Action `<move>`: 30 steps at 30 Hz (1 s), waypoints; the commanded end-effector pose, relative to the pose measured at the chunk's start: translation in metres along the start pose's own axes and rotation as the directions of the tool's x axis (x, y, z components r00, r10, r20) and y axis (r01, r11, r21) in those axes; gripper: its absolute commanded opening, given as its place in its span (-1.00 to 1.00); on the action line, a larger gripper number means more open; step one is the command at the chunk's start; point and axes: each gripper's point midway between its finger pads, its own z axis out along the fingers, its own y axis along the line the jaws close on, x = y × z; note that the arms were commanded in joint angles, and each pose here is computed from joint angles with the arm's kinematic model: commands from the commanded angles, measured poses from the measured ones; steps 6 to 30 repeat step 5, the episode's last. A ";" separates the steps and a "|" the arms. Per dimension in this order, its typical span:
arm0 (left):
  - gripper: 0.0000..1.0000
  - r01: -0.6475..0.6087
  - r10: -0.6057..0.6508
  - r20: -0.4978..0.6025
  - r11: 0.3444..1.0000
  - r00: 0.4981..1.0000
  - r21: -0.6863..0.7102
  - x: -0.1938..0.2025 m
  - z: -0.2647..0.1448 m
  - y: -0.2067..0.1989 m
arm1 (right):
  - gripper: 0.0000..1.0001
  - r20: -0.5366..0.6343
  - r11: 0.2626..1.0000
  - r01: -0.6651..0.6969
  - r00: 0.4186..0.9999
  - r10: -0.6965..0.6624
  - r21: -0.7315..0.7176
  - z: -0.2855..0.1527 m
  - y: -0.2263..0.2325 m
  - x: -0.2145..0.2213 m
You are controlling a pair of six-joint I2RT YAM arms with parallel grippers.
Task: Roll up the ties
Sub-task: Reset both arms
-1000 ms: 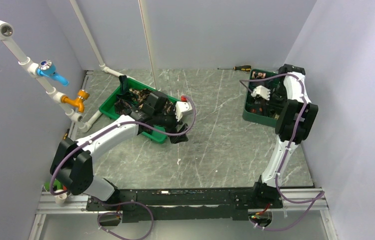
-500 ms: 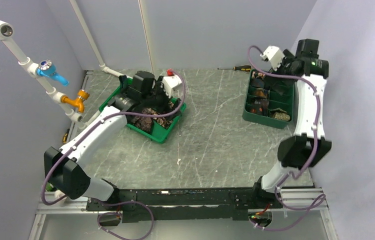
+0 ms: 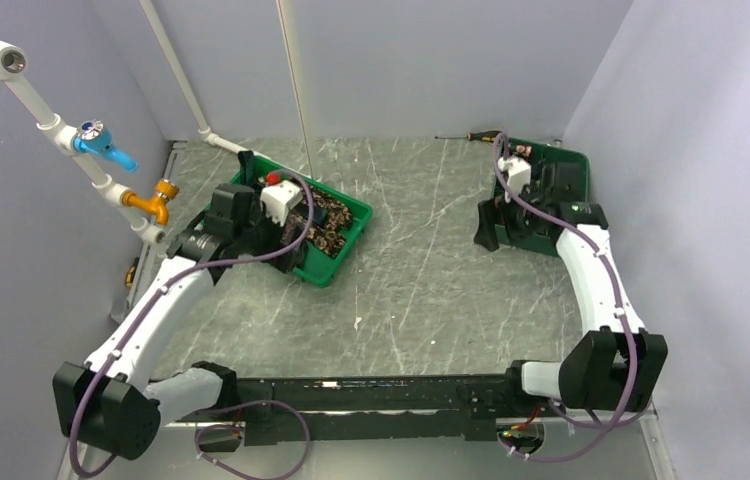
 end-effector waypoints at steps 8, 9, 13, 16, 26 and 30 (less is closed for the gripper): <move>0.97 0.122 -0.130 -0.045 0.980 0.990 -0.156 0.041 -0.012 0.025 | 0.99 0.046 0.999 -0.033 0.998 0.032 0.014 -0.001 0.013 0.018; 0.97 0.122 -0.130 -0.045 0.980 0.990 -0.156 0.041 -0.012 0.025 | 0.99 0.046 0.999 -0.033 0.998 0.032 0.014 -0.001 0.013 0.018; 0.97 0.122 -0.130 -0.045 0.980 0.990 -0.156 0.041 -0.012 0.025 | 0.99 0.046 0.999 -0.033 0.998 0.032 0.014 -0.001 0.013 0.018; 0.97 0.122 -0.130 -0.045 0.980 0.990 -0.156 0.041 -0.012 0.025 | 0.99 0.046 0.999 -0.033 0.998 0.032 0.014 -0.001 0.013 0.018; 0.97 0.122 -0.130 -0.045 0.980 0.990 -0.156 0.041 -0.012 0.025 | 0.99 0.046 0.999 -0.033 0.998 0.032 0.014 -0.001 0.013 0.018; 0.97 0.122 -0.130 -0.045 0.980 0.990 -0.156 0.041 -0.012 0.025 | 0.99 0.046 0.999 -0.033 0.998 0.032 0.014 -0.001 0.013 0.018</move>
